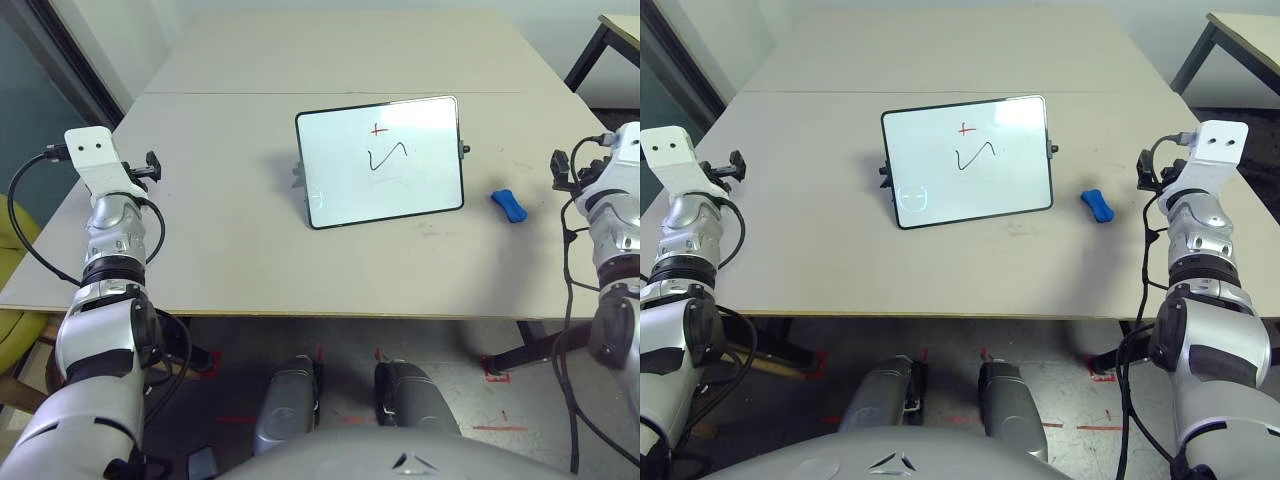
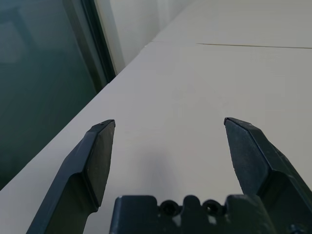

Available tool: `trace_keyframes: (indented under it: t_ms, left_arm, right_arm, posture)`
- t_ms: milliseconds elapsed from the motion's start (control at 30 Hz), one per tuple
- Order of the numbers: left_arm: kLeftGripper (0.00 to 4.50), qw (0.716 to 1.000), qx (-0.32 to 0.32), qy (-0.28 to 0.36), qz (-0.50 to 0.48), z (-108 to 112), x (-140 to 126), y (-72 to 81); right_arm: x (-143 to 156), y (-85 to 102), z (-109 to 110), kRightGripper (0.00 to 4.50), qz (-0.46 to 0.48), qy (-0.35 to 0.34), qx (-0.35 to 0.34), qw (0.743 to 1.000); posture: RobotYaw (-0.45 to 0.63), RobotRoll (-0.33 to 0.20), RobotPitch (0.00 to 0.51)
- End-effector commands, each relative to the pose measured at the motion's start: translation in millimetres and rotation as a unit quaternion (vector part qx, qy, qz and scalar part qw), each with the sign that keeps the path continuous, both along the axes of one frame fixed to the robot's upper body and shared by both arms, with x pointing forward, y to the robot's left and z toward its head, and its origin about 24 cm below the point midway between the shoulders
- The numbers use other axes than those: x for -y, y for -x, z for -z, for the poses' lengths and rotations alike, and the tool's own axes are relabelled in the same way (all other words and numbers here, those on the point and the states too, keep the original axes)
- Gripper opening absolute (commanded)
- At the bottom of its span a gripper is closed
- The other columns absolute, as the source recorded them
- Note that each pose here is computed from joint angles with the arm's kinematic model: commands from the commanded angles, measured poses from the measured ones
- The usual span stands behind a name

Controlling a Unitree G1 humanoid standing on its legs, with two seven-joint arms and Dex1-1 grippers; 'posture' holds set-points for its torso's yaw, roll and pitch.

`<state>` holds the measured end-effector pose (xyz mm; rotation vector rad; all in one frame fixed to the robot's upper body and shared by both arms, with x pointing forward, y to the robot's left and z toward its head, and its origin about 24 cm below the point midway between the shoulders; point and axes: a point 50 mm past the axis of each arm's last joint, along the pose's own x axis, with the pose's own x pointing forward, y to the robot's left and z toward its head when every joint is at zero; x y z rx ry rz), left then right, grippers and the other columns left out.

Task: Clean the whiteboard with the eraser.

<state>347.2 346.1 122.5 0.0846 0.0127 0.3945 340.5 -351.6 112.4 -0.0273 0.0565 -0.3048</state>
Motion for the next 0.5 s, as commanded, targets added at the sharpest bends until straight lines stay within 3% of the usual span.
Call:
trace_keyframes:
  t_ms: [33,300,500]
  left_arm:
    - [4.5,1.0,-0.003,0.002,0.008,-0.8,3.5,-3.1]
    - [4.5,0.999,0.012,-0.001,0.029,-11.8,2.8,-5.5]
    - [4.5,0.986,0.027,-0.015,0.162,-40.3,17.4,-17.4]
  right_arm:
    - [1.2,0.2,-1.4,4.48,0.001,0.004,0.001,1.0]
    - [-3.4,-4.3,-8.3,4.48,-0.017,0.019,-0.007,1.0]
    - [-11.0,-6.3,-24.2,4.48,-0.067,0.038,-0.061,0.995]
  posture:
    - [0.18,0.0,0.064]
    - [0.17,0.0,0.065]
    - [0.16,0.0,0.07]
